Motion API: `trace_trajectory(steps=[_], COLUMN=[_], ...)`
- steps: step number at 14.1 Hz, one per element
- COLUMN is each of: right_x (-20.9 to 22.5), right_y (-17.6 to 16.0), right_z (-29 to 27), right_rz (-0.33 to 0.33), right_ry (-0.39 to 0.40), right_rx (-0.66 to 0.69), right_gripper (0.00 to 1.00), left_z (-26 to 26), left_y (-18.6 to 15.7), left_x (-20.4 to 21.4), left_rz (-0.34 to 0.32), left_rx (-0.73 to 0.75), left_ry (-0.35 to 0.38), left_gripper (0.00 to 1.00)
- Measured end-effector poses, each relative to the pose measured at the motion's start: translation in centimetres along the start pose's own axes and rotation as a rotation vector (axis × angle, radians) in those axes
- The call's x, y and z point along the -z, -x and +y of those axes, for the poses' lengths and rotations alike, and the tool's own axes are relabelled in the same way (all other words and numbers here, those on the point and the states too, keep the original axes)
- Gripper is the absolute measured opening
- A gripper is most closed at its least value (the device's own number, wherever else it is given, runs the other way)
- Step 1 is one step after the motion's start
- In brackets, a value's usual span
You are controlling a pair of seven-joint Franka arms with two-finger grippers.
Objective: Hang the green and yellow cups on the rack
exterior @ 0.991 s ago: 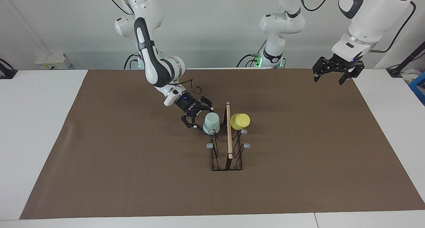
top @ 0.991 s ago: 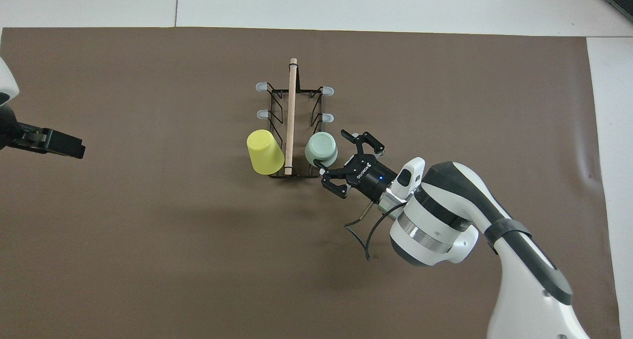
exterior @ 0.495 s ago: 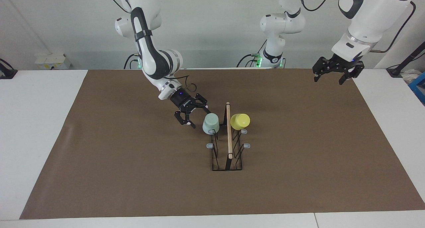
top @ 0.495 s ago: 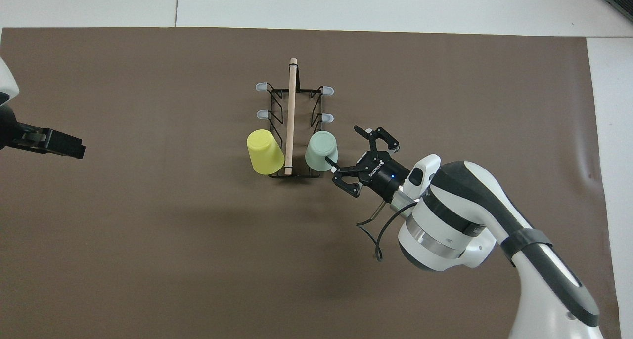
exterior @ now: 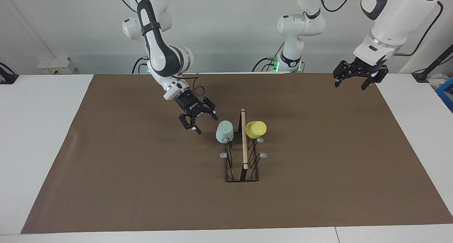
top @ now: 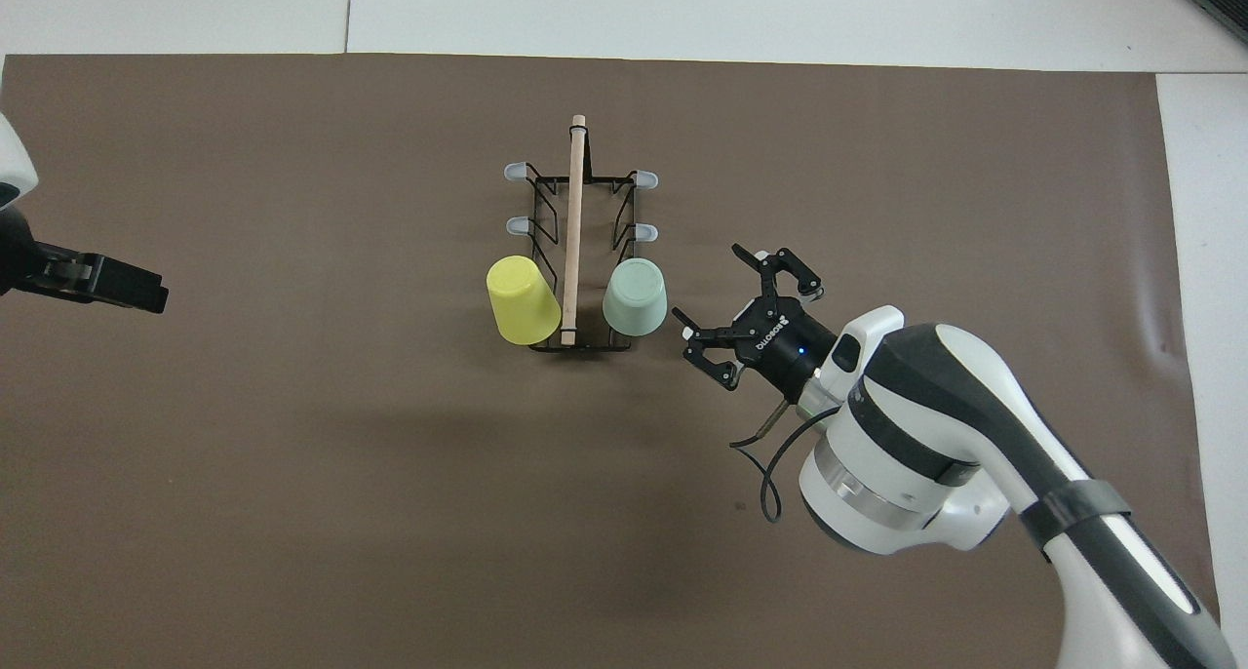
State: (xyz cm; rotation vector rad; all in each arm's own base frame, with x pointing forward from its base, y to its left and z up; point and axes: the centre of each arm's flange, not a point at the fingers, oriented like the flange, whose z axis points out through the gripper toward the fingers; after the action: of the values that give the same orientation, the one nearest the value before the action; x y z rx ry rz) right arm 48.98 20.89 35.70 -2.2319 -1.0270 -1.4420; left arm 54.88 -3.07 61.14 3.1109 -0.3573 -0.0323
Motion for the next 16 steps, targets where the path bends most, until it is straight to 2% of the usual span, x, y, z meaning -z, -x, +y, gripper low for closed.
trace_trajectory(steps=[4, 11, 16], right_x=[2.4, 4.5, 5.8], right_y=[-1.7, -1.8, -1.6], right_z=[-0.3, 6.4, 11.7], right_rz=[-0.038, -0.127, -0.156], right_ry=[0.042, 0.068, 0.001], right_rx=[0.042, 0.369, 0.623], right_gripper=[1.00, 1.00, 1.00], left_z=[0.0, 0.0, 0.0], left_y=[0.0, 0.0, 0.0], left_x=[0.0, 0.0, 0.0], left_rz=[0.000, 0.000, 0.000], left_rx=[0.000, 0.000, 0.000], left_ry=[0.000, 0.000, 0.000], left_gripper=[1.00, 1.00, 1.00])
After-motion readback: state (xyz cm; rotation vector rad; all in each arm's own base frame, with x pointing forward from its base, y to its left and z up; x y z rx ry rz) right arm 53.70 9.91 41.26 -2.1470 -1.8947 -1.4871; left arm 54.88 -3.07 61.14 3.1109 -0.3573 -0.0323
